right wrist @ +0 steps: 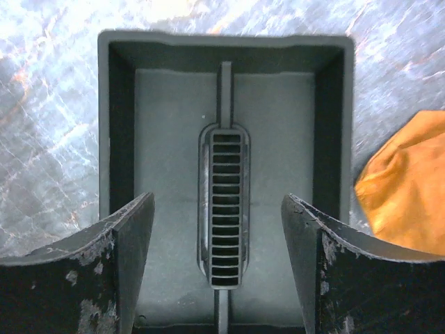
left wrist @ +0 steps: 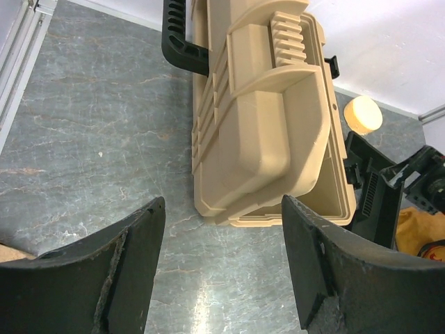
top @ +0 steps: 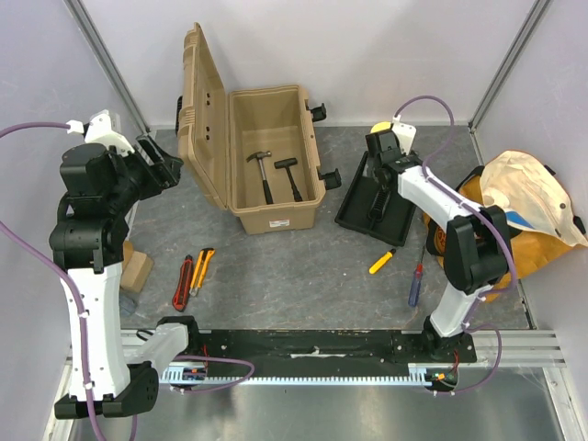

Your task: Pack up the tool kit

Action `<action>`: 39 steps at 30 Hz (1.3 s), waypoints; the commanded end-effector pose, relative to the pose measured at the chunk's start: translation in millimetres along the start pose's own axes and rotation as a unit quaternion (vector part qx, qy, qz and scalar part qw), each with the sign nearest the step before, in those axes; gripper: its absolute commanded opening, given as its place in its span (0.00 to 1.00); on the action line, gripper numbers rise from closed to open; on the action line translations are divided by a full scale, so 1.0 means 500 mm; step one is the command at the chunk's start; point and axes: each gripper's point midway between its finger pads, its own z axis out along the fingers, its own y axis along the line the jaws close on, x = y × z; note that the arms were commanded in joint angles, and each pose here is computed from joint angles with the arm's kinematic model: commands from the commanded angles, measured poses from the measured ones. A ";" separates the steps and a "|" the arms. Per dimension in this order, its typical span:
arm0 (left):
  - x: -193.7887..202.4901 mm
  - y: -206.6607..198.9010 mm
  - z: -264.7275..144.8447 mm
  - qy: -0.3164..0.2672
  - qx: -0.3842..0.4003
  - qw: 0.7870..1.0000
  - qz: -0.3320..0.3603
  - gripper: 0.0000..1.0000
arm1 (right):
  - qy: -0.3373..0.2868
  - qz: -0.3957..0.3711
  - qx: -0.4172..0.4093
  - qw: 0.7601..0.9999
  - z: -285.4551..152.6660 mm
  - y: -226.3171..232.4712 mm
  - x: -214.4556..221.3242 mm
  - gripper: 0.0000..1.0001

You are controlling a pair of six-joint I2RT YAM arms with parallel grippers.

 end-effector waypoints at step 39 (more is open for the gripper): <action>-0.012 -0.008 -0.004 -0.014 0.010 1.000 0.008 0.74 | -0.059 0.058 0.029 0.996 -0.052 -0.032 -0.069 0.00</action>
